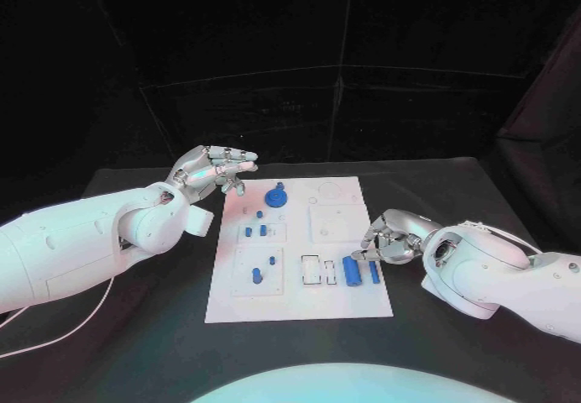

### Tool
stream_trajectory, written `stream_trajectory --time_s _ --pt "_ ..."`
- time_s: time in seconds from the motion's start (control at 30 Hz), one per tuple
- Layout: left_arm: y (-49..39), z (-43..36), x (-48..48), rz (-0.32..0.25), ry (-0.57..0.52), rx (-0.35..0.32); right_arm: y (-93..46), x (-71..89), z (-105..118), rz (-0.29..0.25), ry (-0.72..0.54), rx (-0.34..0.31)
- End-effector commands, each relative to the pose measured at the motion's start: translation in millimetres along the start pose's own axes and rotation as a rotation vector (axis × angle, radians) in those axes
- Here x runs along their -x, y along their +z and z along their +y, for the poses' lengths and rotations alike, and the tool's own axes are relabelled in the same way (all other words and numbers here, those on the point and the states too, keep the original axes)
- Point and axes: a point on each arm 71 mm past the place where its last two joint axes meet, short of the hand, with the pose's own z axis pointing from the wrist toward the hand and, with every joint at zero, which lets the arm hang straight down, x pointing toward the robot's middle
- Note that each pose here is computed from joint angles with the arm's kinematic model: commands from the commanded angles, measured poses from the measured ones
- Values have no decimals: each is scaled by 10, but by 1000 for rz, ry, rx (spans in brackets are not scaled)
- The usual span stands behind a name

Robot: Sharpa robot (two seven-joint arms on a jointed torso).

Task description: Assemble the parts on the task board

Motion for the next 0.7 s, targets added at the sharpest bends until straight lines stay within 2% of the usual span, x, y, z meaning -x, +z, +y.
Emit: stream_trajectory --time_s 0.03,0.7 --pt "-4 -13 -5 7 -8 -9 -17 -43 -20 22 -57 -68" --pt "-18 -11 7 6 -8 -7 54 -376 106 105 -125 -55"
